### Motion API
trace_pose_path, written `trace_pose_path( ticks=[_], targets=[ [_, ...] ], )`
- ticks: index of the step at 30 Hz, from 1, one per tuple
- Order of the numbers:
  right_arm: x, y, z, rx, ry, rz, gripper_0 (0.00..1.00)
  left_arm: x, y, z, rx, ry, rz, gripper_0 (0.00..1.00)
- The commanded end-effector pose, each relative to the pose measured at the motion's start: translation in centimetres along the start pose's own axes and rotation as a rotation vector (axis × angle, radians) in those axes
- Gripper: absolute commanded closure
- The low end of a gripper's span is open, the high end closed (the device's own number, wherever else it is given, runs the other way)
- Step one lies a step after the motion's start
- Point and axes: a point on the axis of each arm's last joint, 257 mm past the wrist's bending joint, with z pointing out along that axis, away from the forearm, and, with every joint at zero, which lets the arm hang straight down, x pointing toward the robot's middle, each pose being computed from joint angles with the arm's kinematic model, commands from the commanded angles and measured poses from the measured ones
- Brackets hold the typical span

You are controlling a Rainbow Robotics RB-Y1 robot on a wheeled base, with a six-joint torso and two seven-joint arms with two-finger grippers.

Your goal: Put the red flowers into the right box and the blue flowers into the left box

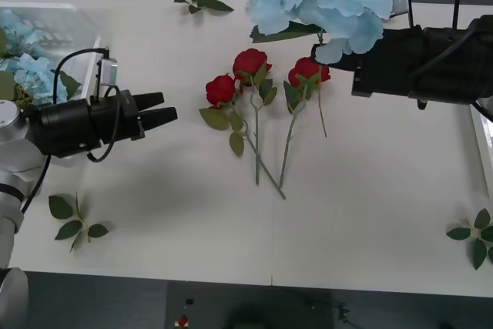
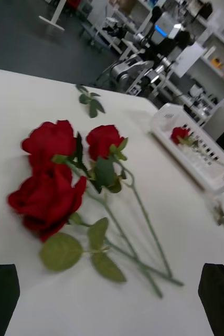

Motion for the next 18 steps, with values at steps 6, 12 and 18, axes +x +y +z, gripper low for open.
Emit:
trace_pose_path(
  ticks=[6,12,18],
  targets=[
    [-2.0,3.2,0.5,-0.034,-0.041,-0.033,1.0,-0.9,-8.4,6.7,0.255,-0.128,-0.146,0.0],
    [-2.0,4.3,1.7,-0.064,-0.067,-0.008,1.0,-2.2,-13.4,10.8,0.358,-0.178,-0.179,0.0],
    [-1.8,4.8,3.0,-0.064,-0.083,0.01,1.0,-2.4,-16.1,13.3,0.395,-0.19,-0.203,0.0]
  ],
)
